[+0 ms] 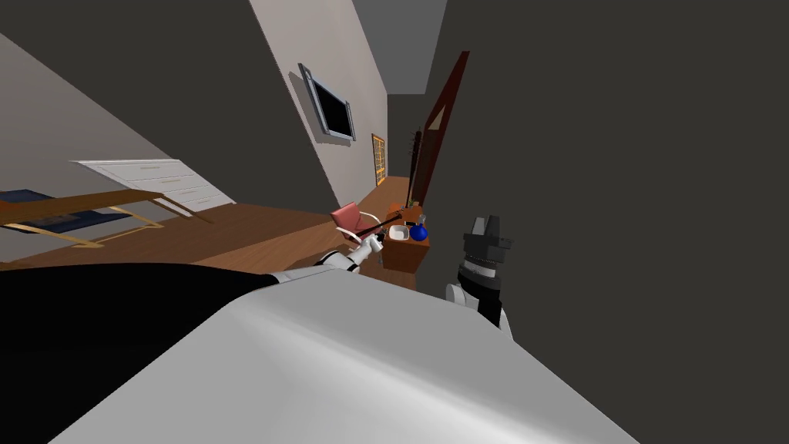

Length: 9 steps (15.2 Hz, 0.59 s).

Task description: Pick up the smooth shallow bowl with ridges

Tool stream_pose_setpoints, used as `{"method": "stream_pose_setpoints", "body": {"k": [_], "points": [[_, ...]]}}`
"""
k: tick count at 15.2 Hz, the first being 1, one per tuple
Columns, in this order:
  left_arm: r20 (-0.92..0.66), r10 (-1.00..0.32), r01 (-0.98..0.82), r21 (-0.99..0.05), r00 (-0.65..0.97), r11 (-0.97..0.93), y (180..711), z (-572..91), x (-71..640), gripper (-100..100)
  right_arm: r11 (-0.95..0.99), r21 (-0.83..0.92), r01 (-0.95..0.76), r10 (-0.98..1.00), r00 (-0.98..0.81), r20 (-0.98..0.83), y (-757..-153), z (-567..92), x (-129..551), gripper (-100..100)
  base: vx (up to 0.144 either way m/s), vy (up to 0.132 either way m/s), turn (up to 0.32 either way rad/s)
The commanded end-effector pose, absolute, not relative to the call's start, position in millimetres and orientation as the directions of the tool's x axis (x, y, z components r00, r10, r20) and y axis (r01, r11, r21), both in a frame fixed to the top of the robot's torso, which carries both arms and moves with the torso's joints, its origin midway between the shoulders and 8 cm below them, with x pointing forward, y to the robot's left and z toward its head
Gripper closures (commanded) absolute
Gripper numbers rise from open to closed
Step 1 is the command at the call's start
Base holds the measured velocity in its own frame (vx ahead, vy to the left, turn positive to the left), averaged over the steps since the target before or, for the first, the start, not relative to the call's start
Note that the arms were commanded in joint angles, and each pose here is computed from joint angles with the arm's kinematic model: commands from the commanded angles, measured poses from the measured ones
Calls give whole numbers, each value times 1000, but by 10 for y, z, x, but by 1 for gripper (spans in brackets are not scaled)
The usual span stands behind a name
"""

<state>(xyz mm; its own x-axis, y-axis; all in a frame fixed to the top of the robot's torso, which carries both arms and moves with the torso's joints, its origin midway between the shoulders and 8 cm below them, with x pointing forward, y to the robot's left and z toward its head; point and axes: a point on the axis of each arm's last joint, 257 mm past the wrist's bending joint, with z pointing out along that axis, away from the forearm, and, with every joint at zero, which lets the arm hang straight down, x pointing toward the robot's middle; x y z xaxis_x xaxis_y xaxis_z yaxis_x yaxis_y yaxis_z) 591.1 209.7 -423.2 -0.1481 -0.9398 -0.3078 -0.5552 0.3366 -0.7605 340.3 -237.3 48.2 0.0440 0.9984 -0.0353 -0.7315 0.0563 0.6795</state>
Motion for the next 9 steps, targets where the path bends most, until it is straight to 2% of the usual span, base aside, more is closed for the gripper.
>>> {"method": "stream_pose_setpoints", "body": {"k": [1, 7, 9], "points": [[-288, -944, -568, -755, -160, 327, 1899, -4276, 5875, -100, 56, 680, -731, 998, 44, -35, -2373, 482, 3403, 0, -5, -21, 39], [-211, -954, -588, -752, -213, 297, 1161, -4374, 5738, -100, 56, 680, -731, 998, 44, -35, -2373, 482, 3403, 0, -1, -10, 28], [-223, -955, -589, -752, -197, 297, 1253, -4378, 5731, -100, 56, 680, -731, 998, 44, -35, -2373, 483, 3403, 0, 10, 5, -19]]}}
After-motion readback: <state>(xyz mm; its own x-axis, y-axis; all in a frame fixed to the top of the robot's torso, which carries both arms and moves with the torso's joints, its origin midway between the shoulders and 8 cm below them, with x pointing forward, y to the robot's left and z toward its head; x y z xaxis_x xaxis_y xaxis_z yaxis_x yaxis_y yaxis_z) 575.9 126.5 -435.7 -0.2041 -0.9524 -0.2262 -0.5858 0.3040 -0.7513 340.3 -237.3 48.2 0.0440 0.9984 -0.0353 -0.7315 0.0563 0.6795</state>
